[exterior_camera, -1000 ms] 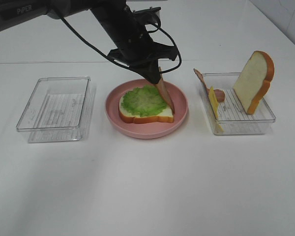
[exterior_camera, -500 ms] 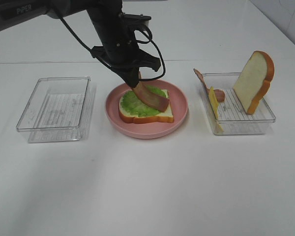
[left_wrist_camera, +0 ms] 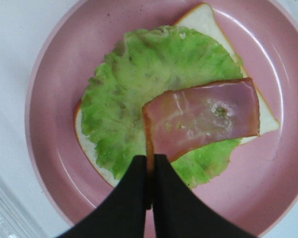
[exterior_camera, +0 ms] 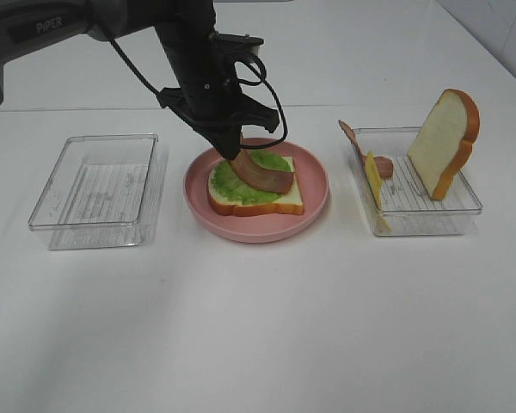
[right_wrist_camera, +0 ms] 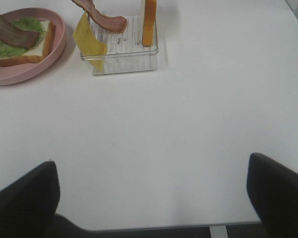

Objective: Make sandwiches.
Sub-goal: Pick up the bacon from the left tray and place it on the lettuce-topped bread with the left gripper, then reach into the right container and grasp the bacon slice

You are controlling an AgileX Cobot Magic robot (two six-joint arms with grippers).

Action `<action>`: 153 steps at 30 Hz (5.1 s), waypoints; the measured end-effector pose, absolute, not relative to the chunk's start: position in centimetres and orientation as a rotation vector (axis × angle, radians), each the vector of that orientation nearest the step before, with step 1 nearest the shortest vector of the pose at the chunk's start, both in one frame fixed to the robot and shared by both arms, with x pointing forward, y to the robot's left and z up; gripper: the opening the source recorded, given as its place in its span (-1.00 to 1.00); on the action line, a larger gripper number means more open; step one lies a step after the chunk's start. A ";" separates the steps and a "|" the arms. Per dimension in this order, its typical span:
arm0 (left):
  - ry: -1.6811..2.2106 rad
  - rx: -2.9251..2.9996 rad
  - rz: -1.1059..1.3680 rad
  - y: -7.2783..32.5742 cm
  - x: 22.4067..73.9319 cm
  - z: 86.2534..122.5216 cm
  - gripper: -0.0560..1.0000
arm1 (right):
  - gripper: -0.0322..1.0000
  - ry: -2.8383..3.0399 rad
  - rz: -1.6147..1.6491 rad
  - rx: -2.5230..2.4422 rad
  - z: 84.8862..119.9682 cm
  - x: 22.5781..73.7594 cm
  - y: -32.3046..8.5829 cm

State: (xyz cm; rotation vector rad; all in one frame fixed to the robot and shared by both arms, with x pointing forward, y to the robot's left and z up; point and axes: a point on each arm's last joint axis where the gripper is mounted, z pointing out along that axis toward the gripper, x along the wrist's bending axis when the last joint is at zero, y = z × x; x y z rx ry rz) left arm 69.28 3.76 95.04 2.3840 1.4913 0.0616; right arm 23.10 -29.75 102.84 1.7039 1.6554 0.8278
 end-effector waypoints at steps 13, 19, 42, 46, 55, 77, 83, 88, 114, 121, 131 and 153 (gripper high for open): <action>1.576 2.339 0.090 4.1 69.3 96.9 0.92 | 0.97 1.655 0.828 1.704 102.8 23.1 -29.7; 1.537 2.263 0.164 4.4 69.3 101.0 0.98 | 0.97 1.655 0.828 1.704 102.8 23.1 -29.7; 2.039 1.913 0.334 30.5 72.3 105.0 0.98 | 0.97 1.655 0.828 1.704 102.8 23.1 -29.7; 2.034 1.924 0.304 30.7 71.9 104.9 0.98 | 0.97 1.655 0.828 1.704 102.8 23.1 -29.7; 2.038 2.002 0.201 30.1 64.9 106.9 0.98 | 0.97 1.655 0.828 1.704 102.8 23.1 -29.7; 1.908 1.906 0.444 29.8 37.6 110.2 0.98 | 0.97 1.655 0.828 1.704 102.8 23.1 -29.7; 1.737 1.798 0.655 29.7 31.2 110.9 0.98 | 0.97 1.655 0.828 1.704 102.8 23.1 -29.7; 1.659 1.741 0.760 29.7 28.3 110.6 0.98 | 0.97 1.655 0.828 1.704 102.8 23.1 -29.7; 1.523 1.575 0.922 29.7 22.9 105.5 0.98 | 0.97 1.656 0.829 1.704 102.8 23.1 -29.7; 1.539 1.547 0.909 29.7 22.9 105.5 0.98 | 0.97 1.656 0.829 1.704 102.8 23.1 -29.7; 1.570 1.524 0.926 29.6 22.9 105.5 0.98 | 0.97 1.656 0.829 1.704 102.8 23.1 -29.7; 1.575 1.520 0.929 29.6 22.9 105.5 0.98 | 0.97 1.842 0.671 1.860 107.2 28.3 -29.6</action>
